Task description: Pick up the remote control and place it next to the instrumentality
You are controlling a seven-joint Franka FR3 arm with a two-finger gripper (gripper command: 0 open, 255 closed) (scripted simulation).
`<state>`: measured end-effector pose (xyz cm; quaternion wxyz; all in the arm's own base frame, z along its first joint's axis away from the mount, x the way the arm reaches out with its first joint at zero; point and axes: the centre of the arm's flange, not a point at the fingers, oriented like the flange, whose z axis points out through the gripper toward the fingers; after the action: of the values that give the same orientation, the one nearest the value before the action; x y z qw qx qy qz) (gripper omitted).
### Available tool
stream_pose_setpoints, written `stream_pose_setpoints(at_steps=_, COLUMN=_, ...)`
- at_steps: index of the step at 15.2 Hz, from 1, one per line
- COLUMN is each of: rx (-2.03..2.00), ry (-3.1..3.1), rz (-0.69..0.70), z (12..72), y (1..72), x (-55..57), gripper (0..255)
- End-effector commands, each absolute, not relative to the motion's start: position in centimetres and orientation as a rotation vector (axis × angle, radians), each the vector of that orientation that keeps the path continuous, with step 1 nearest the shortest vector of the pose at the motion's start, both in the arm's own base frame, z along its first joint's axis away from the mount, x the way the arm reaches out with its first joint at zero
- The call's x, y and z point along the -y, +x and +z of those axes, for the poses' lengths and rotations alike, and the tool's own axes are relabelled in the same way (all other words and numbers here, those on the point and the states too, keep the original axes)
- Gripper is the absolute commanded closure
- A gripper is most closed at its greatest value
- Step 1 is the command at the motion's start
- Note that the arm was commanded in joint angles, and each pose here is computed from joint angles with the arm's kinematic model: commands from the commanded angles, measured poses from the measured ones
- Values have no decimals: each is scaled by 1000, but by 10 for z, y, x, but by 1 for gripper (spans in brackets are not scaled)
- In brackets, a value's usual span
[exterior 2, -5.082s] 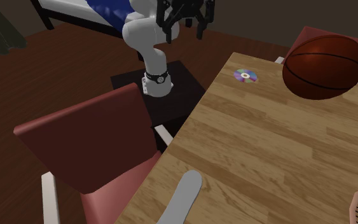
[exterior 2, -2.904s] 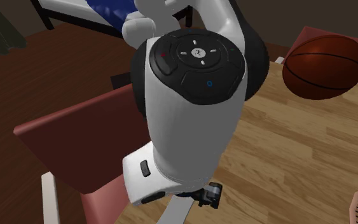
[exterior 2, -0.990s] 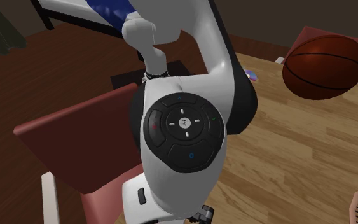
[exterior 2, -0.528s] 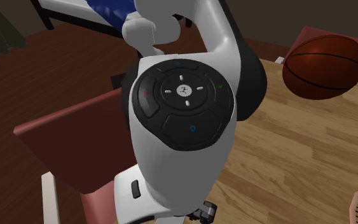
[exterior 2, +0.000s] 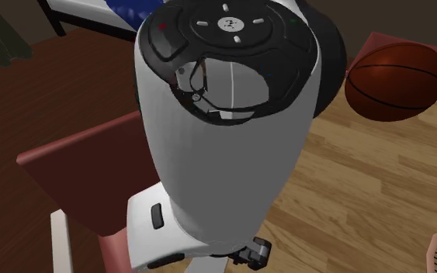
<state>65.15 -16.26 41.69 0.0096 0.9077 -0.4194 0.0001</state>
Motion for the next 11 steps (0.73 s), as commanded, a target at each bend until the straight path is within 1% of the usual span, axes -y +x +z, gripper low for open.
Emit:
stream_pose_setpoints(at_steps=1, rx=1310, ry=2834, rz=0, z=421, y=645, x=151, gripper=255)
stream_pose_setpoints(at_steps=11, rx=1310, ry=2834, rz=0, z=421, y=588, x=32, gripper=255)
